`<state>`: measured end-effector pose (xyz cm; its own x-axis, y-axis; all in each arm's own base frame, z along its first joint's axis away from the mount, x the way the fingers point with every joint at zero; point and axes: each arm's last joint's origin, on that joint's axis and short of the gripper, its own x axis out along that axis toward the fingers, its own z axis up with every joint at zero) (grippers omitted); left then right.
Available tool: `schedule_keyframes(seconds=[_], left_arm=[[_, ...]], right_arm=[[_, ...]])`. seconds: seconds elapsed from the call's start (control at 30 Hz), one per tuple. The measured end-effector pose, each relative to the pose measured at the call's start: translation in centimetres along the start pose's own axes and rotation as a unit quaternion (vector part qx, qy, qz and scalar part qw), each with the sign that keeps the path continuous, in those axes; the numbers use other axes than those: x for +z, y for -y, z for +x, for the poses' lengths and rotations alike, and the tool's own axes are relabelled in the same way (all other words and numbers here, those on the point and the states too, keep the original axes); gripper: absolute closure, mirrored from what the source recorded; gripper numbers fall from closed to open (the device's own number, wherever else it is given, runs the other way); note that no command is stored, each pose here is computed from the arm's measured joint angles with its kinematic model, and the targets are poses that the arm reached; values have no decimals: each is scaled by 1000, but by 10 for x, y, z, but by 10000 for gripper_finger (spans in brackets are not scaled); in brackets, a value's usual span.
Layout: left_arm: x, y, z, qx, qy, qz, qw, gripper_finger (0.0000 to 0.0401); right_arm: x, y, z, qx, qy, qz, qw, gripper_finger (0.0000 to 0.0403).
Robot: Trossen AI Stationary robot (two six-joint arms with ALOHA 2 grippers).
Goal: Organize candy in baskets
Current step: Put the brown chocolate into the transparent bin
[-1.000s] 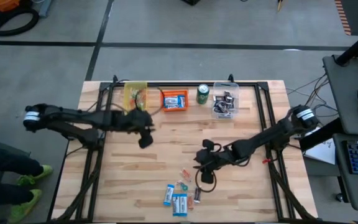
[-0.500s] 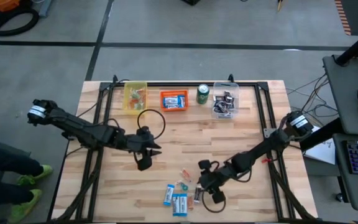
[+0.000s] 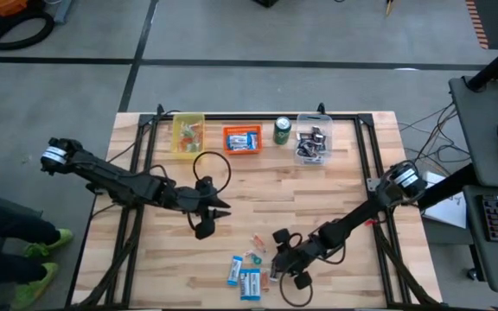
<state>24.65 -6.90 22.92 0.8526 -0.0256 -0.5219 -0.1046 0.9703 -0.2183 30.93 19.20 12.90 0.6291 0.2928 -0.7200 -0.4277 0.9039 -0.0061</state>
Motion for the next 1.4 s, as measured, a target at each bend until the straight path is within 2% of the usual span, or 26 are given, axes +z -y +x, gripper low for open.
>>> schedule_keyframes(seconds=[0.3,0.4,0.63,0.83,0.97,1.07,1.2,1.3,1.4], left_arm=[[-3,2,3,-2,-7,4,1000,311],[-3,2,4,-3,-6,4,1000,310],[-5,3,6,-2,-11,6,1000,310],[-5,3,6,-3,-11,6,1000,310],[-5,3,6,-2,-12,4,1000,310],[-5,3,6,-1,-15,4,1000,310],[-6,2,6,1,-18,5,1000,310],[-6,2,5,1,-19,6,1000,310],[-6,2,5,2,-19,6,1000,310]], right_arm=[[1,2,15,8,-5,-3,1000,258],[0,4,15,15,-7,7,1000,286],[0,6,15,27,-10,6,1000,385],[2,7,11,25,-8,7,1000,393],[13,14,-6,11,5,14,1000,394],[21,23,-27,-43,5,26,999,394],[26,42,-67,-149,-18,45,988,394],[28,66,-103,-235,-21,85,968,394],[22,93,-138,-317,-36,143,937,394]])
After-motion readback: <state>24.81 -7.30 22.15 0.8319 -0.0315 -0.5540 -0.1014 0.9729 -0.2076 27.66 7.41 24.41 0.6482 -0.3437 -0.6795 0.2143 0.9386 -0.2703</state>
